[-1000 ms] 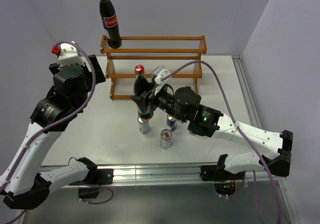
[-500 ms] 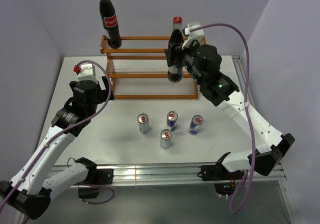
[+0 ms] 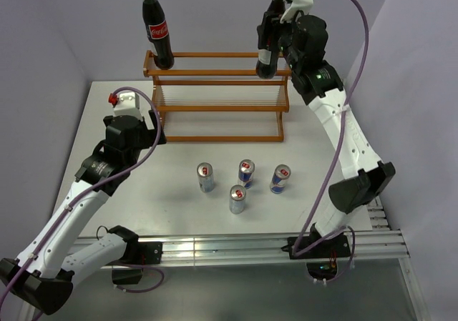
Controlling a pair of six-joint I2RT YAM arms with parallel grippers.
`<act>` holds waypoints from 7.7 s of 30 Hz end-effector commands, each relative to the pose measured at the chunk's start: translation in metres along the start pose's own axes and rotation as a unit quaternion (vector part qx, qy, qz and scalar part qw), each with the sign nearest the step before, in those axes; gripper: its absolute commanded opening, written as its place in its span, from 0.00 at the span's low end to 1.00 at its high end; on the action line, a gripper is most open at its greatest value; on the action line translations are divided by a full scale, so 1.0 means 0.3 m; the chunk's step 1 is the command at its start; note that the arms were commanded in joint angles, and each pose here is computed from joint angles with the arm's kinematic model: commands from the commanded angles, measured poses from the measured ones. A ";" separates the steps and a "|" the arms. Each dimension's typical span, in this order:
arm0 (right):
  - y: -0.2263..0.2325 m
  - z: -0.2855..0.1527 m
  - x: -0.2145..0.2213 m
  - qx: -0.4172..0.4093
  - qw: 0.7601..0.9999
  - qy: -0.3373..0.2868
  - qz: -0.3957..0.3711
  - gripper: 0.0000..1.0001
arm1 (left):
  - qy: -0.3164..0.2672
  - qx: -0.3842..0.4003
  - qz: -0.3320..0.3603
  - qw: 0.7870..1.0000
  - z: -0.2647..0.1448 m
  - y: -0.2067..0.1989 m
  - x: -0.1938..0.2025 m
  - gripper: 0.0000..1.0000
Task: Place and organize the beverage onto the shelf
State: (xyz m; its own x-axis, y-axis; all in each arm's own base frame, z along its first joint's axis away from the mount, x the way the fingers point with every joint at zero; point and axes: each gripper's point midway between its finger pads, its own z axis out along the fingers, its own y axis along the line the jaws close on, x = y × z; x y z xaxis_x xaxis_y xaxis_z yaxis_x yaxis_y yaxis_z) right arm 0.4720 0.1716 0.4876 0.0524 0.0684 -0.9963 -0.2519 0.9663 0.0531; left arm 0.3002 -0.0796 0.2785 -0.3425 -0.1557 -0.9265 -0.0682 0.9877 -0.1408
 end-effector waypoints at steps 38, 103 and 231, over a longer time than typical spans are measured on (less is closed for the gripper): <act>-0.277 0.180 -0.219 0.013 0.989 -0.146 -0.007 0.00 | -0.009 0.037 -0.005 0.999 0.010 -0.048 -0.017 1.00; -0.159 -0.256 -0.093 -0.037 0.996 -0.002 0.076 1.00 | -0.021 0.003 -0.006 1.000 -0.003 0.001 -0.036 0.99; 0.613 -0.955 0.317 -0.202 0.923 0.327 -0.031 0.26 | -0.240 0.386 0.113 0.884 -0.482 -0.775 0.073 0.08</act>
State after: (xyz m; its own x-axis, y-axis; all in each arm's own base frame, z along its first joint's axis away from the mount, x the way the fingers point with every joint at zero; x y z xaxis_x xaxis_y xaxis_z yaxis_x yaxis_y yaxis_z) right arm 0.1655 0.2738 0.3602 -0.5258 -0.3426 -0.7786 -0.5417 0.8406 -0.0040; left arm 0.1769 -0.3206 0.3060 0.1867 0.0499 -0.9812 0.6685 0.7254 0.1641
